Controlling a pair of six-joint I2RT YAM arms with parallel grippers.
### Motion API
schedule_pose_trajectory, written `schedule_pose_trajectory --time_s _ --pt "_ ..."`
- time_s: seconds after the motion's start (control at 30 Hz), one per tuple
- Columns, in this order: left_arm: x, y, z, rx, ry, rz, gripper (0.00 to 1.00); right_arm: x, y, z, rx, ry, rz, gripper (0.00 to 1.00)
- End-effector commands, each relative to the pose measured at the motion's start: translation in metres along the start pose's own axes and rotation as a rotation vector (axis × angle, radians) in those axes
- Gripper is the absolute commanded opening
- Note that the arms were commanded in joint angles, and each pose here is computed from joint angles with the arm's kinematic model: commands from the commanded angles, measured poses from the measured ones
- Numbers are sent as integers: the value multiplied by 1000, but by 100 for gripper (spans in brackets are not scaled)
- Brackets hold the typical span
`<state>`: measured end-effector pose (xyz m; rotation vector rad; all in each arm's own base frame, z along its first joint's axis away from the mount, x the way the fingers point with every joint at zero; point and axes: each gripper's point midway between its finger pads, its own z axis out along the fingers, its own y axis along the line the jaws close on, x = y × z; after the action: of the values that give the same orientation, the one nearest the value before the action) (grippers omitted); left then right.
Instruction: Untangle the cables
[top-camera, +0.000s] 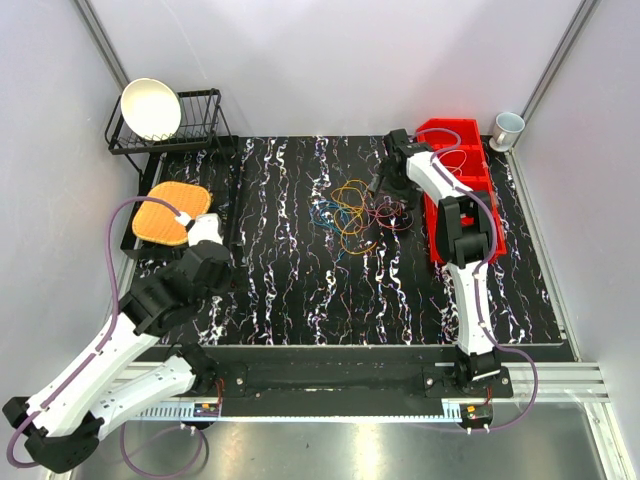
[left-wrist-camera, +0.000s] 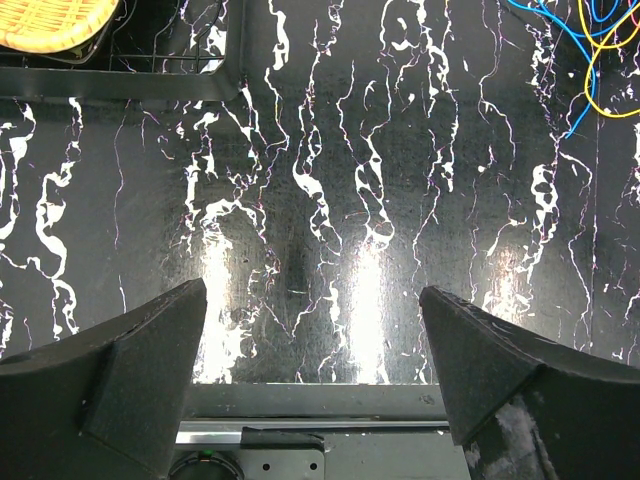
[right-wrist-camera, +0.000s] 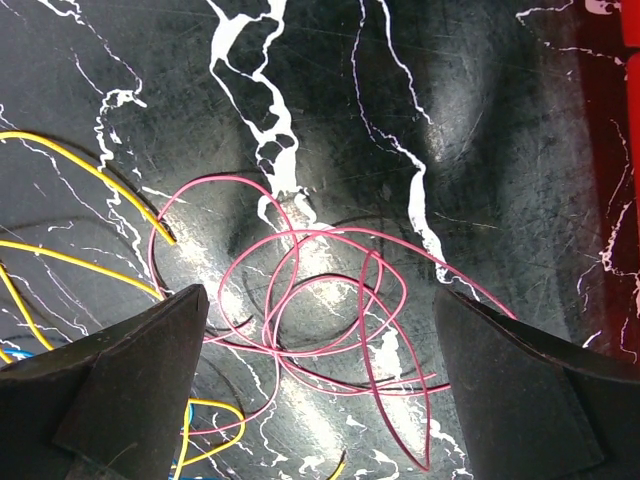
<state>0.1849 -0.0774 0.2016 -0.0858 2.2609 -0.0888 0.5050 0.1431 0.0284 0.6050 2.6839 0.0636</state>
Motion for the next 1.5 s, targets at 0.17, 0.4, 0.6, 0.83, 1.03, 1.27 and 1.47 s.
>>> schedule_pose_trajectory --time_s 0.17,0.4,0.6,0.83,1.03,1.27,1.47 --pt "-10 0 0 -1 -56 -31 92 1 2 3 40 -15 -26 100" --pt "-10 0 -1 -1 -57 -33 92 11 -1 8 65 -2 -60 97" --pt "-10 1 -1 -1 -59 -35 92 17 1 11 65 8 -87 51" --pt "-11 2 -2 -4 -65 -40 92 31 2 14 65 40 -129 0" --pt "-11 2 -2 -2 -65 -41 92 17 11 -13 19 -8 -137 0" --pt "-11 2 -3 6 -69 -45 92 -5 19 -65 -45 -88 -143 0" --pt "-10 1 -1 -1 -57 -36 92 -21 27 -107 -104 -144 -140 0"
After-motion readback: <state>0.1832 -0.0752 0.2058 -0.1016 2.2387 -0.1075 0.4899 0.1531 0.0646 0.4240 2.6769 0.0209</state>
